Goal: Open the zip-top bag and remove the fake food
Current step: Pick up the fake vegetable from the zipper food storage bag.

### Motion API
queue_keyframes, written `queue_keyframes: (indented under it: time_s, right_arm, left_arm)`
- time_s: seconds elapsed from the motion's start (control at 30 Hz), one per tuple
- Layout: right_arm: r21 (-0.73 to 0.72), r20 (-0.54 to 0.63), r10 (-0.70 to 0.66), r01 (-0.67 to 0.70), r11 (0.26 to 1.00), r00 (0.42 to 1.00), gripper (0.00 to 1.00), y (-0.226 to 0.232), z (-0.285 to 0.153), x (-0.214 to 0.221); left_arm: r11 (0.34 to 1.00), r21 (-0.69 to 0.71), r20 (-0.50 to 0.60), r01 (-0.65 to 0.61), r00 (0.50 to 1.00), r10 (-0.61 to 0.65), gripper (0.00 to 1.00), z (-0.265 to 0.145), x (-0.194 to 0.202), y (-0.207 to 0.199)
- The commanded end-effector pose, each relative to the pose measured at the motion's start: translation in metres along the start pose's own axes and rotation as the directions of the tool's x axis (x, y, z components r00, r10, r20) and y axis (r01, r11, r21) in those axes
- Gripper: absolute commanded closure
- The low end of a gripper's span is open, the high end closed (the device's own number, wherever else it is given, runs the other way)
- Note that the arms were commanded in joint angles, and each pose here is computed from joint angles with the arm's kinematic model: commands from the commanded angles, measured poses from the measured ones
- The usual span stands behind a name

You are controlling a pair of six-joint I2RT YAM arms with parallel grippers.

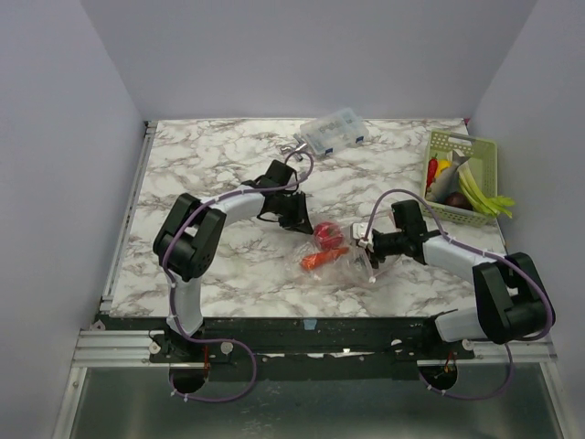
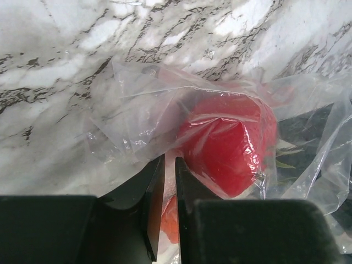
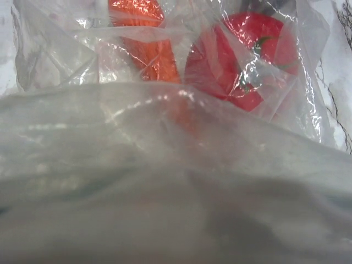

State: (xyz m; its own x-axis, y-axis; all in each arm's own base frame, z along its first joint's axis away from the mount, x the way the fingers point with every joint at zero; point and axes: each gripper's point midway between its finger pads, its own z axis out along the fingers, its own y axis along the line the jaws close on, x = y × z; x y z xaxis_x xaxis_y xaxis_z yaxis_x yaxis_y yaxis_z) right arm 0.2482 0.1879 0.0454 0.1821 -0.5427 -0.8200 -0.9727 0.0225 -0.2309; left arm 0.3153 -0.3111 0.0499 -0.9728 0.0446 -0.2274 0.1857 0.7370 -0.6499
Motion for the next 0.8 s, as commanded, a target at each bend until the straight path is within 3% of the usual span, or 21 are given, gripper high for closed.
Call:
queue_keyframes:
  time_s: [0.0, 0.77]
  right_arm:
    - [-0.001, -0.018, -0.031, 0.031, 1.000, 0.999, 0.46, -0.003, 0.004, -0.002]
    - [-0.049, -0.134, -0.096, 0.090, 0.995, 0.986, 0.49, 0.012, 0.023, 0.012]
  left_arm:
    - [0.998, 0.064, 0.008, -0.026, 1.000, 0.026, 0.84, -0.002, 0.002, -0.023]
    - [0.995, 0.097, -0.018, -0.010, 1.000, 0.012, 0.84, 0.013, 0.017, -0.037]
